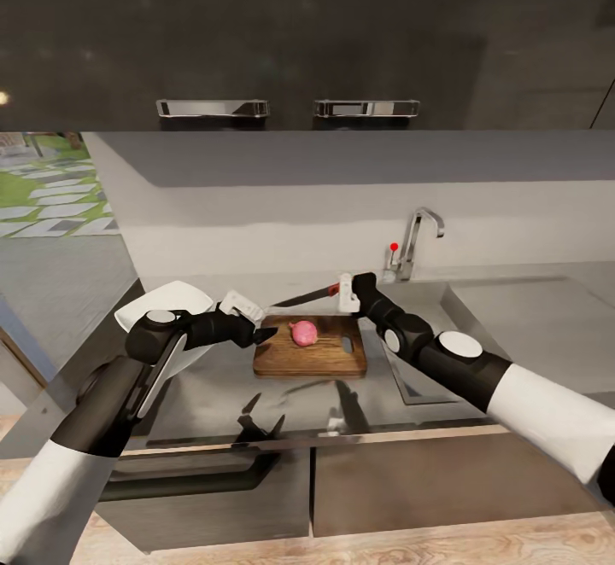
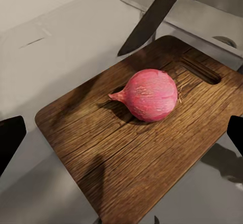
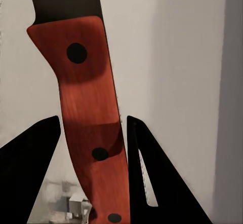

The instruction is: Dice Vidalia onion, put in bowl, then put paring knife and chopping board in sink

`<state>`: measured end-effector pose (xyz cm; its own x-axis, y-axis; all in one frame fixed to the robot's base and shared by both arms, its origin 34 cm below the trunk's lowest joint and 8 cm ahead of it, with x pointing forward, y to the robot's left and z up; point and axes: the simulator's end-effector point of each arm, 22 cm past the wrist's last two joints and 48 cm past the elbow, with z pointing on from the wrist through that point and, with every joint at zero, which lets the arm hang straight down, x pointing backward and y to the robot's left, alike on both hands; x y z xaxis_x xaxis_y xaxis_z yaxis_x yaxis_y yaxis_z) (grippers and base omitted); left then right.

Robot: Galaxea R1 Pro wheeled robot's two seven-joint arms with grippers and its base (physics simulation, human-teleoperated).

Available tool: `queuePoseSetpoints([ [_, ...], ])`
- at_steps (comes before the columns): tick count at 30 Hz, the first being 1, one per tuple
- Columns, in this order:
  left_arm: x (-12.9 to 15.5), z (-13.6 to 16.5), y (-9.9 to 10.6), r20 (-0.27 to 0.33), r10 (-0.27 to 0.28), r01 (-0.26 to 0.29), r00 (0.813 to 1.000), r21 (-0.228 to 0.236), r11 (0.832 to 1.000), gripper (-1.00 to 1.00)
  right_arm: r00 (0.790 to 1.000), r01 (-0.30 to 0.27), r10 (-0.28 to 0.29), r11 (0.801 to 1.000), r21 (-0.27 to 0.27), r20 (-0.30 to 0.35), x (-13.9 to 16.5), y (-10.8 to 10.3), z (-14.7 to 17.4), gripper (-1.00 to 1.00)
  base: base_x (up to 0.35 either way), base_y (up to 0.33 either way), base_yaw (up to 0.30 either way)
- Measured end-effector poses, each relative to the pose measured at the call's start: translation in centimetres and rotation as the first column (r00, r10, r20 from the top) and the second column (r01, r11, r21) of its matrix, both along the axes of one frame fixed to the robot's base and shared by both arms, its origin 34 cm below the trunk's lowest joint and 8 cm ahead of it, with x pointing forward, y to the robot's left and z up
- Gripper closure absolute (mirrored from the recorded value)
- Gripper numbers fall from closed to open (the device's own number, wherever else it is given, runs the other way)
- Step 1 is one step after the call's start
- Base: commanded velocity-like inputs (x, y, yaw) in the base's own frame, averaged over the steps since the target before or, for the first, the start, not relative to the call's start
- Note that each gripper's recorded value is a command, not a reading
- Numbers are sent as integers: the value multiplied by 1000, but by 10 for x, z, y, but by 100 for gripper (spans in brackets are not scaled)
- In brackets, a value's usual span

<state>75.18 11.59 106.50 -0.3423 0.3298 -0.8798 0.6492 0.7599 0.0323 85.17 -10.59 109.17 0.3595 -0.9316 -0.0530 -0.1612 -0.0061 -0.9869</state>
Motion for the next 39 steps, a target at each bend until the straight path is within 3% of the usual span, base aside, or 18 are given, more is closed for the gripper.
queuePoseSetpoints([
  [10, 0, 0, 0, -1, 0, 0, 1000, 0, 1000, -100, 1000, 14, -14, 1000, 4, -1, 4, -6, 0, 100, 0, 0, 0],
  [20, 1, -4, 6, -7, 9, -9, 1000, 7, 1000, -100, 997, 68, -69, 997, -26, -19, 14, -34, -17, 100, 0, 0, 0],
  [22, 2, -6, 12, -15, 19, -19, 1000, 10, 1000, -100, 997, 69, -69, 997, -27, -20, 14, -35, -17, 100, 0, 0, 0],
  [23, 6, -10, 34, -30, 56, -56, 998, 30, 998, -100, 997, 68, -69, 997, -28, -20, 14, -35, -18, 100, 0, 0, 0],
  [28, 9, -12, 56, -39, 92, -90, 995, 43, 995, -100, 999, 49, -50, 998, -26, -21, 13, -33, -18, 100, 0, 0, 0],
  [39, 10, -10, 61, -36, 99, -97, 994, 47, 994, -100, 1000, 21, -22, 999, -26, -23, 11, -28, -19, 100, 0, 0, 0],
])
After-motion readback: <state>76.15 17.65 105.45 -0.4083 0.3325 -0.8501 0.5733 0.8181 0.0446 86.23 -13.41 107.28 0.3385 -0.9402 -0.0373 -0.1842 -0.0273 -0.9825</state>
